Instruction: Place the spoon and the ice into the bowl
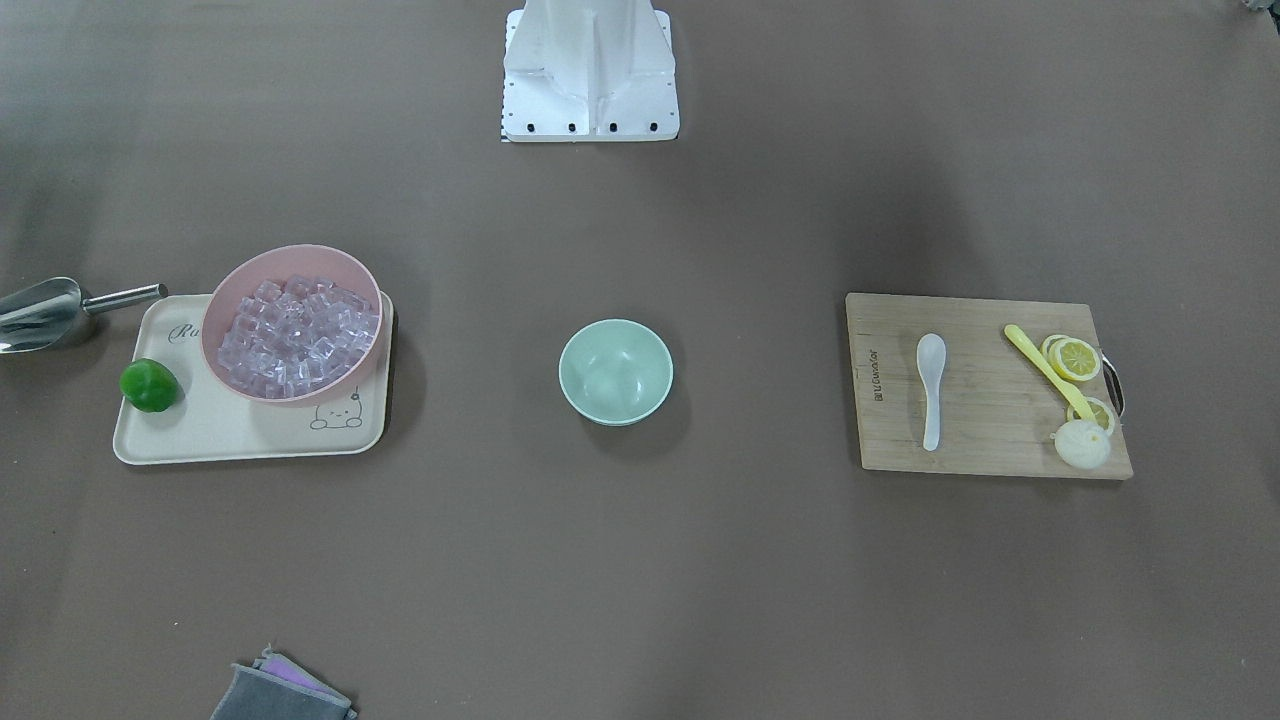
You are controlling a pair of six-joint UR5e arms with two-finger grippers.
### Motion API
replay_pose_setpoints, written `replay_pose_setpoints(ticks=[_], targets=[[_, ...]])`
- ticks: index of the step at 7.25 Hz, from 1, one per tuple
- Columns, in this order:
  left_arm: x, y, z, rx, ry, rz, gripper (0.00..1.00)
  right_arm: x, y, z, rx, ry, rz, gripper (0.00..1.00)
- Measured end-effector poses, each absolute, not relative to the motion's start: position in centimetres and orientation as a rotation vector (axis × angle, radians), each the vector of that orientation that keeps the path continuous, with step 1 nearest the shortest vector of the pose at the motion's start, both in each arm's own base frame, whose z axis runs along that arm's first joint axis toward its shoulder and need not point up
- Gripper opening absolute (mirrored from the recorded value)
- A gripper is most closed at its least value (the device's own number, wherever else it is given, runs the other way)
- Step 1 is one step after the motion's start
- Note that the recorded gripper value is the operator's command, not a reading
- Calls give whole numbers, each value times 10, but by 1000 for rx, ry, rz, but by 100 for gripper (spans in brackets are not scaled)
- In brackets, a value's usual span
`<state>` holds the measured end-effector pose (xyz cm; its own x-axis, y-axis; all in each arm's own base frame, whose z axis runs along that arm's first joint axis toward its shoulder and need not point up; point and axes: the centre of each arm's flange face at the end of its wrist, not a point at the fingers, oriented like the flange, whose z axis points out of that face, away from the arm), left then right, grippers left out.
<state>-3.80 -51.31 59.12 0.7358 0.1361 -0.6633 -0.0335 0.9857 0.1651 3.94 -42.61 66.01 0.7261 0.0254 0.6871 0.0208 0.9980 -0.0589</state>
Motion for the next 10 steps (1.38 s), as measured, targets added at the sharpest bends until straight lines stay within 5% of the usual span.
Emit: replay_pose_setpoints(ticks=[10], targets=[[-39, -511, 584, 160, 738, 97, 98, 39, -427, 661, -66, -763, 4, 100]])
